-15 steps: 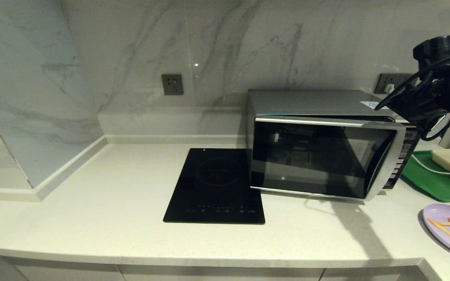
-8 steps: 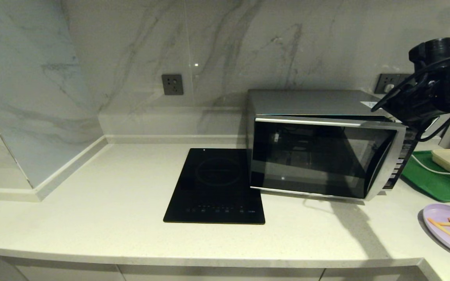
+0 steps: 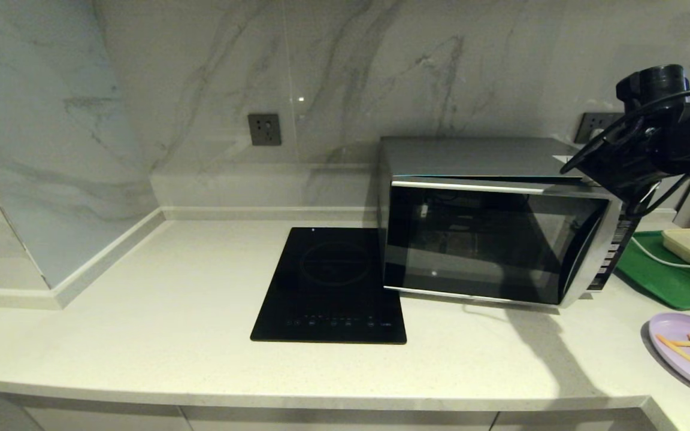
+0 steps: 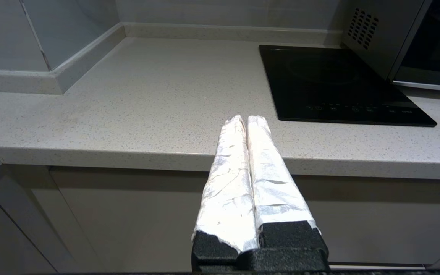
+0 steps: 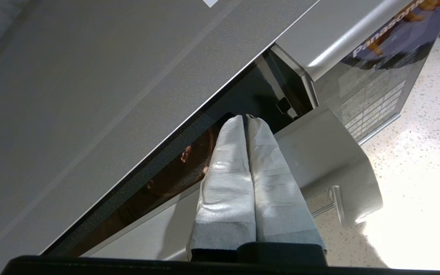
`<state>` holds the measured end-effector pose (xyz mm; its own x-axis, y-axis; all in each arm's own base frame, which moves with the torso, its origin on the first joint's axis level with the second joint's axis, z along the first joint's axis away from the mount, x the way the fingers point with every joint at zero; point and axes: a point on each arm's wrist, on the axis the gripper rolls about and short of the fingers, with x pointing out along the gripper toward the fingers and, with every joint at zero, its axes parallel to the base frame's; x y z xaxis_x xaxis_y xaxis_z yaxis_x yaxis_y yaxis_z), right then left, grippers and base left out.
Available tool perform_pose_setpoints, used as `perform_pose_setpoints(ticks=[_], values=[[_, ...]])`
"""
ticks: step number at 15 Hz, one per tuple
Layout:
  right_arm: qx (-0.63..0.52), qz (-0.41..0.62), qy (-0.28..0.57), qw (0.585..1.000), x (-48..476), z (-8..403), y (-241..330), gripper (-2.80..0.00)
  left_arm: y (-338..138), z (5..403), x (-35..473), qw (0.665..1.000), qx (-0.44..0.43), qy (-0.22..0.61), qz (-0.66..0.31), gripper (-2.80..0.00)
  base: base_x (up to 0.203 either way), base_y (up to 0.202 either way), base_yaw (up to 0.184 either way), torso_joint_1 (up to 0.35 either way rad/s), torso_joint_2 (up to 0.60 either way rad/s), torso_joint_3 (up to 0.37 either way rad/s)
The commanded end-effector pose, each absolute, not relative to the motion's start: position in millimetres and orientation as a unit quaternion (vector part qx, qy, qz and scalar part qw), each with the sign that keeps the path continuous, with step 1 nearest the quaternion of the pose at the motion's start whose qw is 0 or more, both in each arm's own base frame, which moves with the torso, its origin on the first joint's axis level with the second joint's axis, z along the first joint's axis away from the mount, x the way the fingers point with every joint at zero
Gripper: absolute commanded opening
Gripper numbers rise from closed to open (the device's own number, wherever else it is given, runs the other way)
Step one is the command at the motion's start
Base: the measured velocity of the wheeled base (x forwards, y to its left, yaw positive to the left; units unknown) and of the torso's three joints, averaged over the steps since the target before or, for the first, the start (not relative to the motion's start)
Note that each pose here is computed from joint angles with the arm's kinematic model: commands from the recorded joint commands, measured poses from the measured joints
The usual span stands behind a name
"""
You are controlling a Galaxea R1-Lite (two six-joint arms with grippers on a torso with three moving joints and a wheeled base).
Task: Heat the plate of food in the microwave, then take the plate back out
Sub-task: Open the microwave oven
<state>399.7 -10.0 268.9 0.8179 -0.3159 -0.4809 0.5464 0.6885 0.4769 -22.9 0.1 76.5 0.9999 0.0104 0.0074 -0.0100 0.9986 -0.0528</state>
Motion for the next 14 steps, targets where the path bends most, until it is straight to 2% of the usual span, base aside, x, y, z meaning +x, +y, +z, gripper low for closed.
perform_pose_setpoints(ticks=[1, 14], values=[[0.315, -0.242, 0.186, 0.899, 399.9, 267.2, -10.0, -2.8, 0.1, 76.9, -23.0, 1.0, -0.027, -0.005, 0.005, -2.8, 0.0, 0.0, 0.0, 0.0, 0.0, 0.0], [0.318, -0.237, 0.207, 0.894, 386.8, 261.7, -14.3, -2.8, 0.1, 76.5, -22.9, 1.0, -0.026, -0.004, 0.005, -2.8, 0.0, 0.0, 0.0, 0.0, 0.0, 0.0]])
